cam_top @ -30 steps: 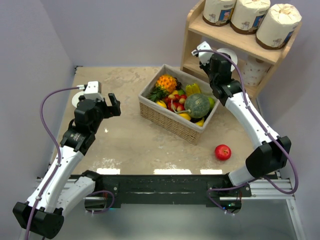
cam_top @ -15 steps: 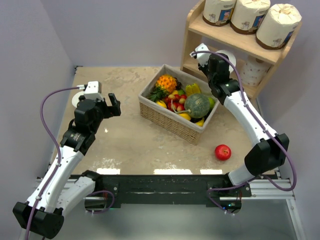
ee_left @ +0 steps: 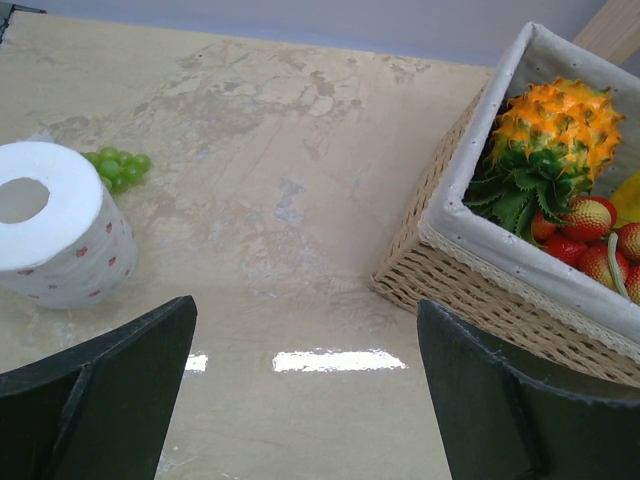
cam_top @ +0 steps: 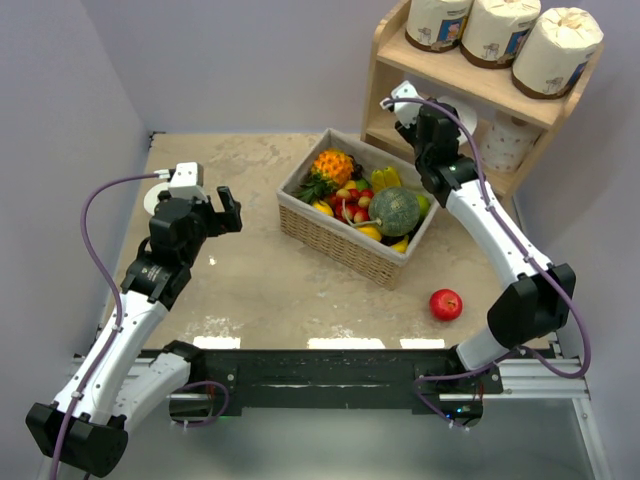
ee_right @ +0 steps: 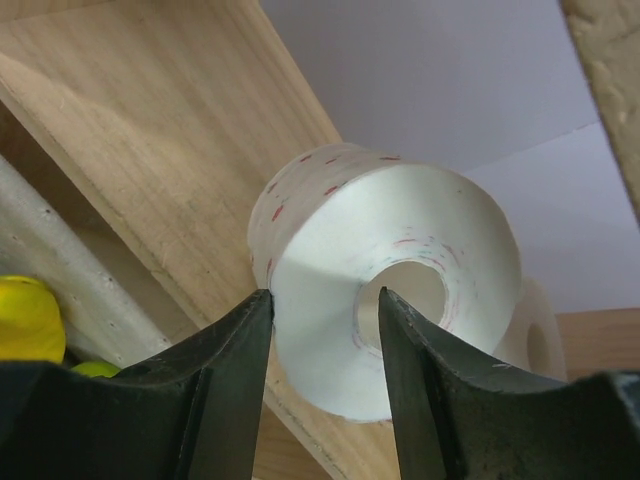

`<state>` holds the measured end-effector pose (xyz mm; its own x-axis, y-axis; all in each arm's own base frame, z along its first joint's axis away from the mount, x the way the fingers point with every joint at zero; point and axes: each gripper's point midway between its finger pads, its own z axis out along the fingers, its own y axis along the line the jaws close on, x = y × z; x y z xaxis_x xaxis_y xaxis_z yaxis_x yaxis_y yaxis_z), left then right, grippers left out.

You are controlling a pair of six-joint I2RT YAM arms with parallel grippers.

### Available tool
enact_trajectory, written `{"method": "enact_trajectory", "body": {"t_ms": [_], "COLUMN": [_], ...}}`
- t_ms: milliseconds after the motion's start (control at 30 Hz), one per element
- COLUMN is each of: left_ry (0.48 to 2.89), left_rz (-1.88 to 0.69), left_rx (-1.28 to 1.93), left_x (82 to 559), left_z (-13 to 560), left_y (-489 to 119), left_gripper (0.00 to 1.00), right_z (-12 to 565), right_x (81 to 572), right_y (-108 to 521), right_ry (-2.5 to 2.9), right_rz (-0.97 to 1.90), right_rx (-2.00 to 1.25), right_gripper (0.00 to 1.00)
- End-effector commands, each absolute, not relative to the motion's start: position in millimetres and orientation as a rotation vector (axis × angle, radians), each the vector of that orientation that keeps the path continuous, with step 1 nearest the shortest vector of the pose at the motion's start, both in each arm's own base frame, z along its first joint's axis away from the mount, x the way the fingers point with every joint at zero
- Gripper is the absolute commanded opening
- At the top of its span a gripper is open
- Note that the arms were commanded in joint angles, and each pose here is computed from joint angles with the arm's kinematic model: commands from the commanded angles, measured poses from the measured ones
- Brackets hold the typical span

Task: Place and organize the paper towels onto the shelf

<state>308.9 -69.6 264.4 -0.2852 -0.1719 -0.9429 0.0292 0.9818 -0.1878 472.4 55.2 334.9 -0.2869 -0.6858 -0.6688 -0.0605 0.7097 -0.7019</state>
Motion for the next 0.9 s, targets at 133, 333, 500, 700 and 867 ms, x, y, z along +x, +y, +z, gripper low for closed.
{"method": "enact_trajectory", "body": {"t_ms": [133, 333, 500, 700, 867], "left_ry": [1.809, 1.807, 1.811, 1.811, 1.831], "left_rz": [-0.206, -0.202, -0.195, -0.183, -0.172], "left_rx": [-0.124, -0.127, -0.129, -0.142, -0.145], "left_x": [312.2, 312.4, 312.5, 313.4, 316.0], "left_z": [272.4, 273.1, 271.6, 270.5, 264.0], "left_y": [-69.1, -68.3, -67.4, -65.1, -64.8], "left_gripper": [0.97, 0.97, 0.97, 0.97, 0.96], "right_z": [392.6, 405.1, 415.7, 429.8, 422.9], "right_x": [469.2, 466.0, 462.1, 445.0, 451.4], "right_y": [42.3, 39.2, 40.6, 65.9, 82.8], "right_ry": [1.675, 1.677, 1.668, 1.685, 1.634], "right_rz": [-0.747, -0.750, -0.729, -0.599, -0.536], "right_rx": [-0.485, -0.457, -0.442, -0.398, -0.399], "right_gripper": [0.51, 0.52, 0.52, 0.53, 0.53]}}
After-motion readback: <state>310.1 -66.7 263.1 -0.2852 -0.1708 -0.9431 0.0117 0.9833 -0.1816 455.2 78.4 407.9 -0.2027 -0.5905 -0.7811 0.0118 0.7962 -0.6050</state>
